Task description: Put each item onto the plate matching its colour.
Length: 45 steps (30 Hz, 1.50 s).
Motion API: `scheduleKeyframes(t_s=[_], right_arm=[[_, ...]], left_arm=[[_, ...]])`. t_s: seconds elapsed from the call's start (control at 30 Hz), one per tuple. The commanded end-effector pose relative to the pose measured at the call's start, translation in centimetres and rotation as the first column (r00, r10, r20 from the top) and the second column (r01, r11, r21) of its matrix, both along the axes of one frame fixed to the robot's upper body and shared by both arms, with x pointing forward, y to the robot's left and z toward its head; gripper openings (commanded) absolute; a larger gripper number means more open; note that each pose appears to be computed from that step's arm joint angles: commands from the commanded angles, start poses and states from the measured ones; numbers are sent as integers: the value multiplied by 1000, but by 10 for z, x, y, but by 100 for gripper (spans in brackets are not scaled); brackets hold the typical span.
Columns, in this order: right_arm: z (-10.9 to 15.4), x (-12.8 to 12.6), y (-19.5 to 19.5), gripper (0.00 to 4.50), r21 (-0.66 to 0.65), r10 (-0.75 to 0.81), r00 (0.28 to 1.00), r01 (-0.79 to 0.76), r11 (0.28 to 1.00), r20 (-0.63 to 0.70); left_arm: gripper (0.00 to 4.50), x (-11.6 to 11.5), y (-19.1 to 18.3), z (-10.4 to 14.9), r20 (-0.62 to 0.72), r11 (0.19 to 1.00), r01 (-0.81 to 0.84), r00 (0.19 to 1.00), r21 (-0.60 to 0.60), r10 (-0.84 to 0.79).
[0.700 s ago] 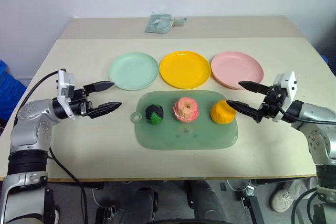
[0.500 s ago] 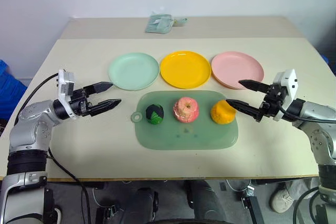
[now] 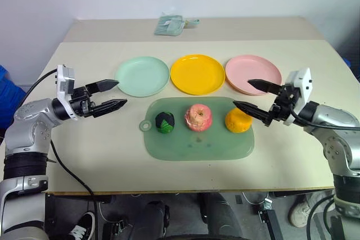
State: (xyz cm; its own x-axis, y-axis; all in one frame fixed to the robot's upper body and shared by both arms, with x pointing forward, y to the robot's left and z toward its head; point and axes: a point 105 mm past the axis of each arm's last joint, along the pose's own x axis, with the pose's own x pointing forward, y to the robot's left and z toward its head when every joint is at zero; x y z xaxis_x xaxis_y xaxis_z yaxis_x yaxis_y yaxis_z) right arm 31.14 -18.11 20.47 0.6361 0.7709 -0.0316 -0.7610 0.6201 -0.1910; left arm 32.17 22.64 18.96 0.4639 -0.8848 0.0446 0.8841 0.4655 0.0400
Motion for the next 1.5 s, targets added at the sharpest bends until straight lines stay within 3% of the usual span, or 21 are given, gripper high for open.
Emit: scheduleKeyframes(t_s=[0.03, 0.2, 0.3, 0.6, 0.83, 1.07, 1.1, 1.17, 1.4, 1.5], right_arm=[[24, -8, 17, 446, -7, 62, 996, -61, 998, 65], [17, -38, 36, 446, -106, 233, 972, -236, 966, -44], [18, -45, 40, 446, -122, 257, 964, -264, 957, -72], [20, -43, 40, 446, -128, 185, 981, -191, 973, -59], [16, -43, 34, 446, -113, 148, 987, -154, 982, -58], [14, -44, 35, 446, -109, 141, 988, -147, 983, -64], [14, -44, 35, 449, -112, 137, 989, -143, 983, -62], [15, -44, 34, 450, -113, 132, 989, -138, 984, -60], [28, -33, 35, 450, -66, 80, 997, -79, 995, 11], [42, -6, 29, 450, -7, -60, 994, 61, 998, 89]], left_arm=[[450, -5, -5, 11, 6, 999, 52, 999, -16, -52], [450, -10, -35, -8, -52, 980, 199, 979, 33, -197], [450, -7, -50, -15, -52, 969, 241, 970, 43, -239], [450, 10, -106, -54, 60, 922, 322, 938, 216, -342], [450, 17, -121, -68, 112, 914, 311, 931, 259, -348], [450, 17, -123, -90, 74, 900, 328, 929, 286, -362], [424, 18, -122, -92, 81, 904, 319, 931, 285, -355], [371, 19, -122, -94, 91, 909, 308, 934, 281, -345], [371, 41, -109, -68, 143, 978, 175, 971, 113, -190], [371, 67, -92, -43, 180, 1000, -23, 983, 16, 20]])
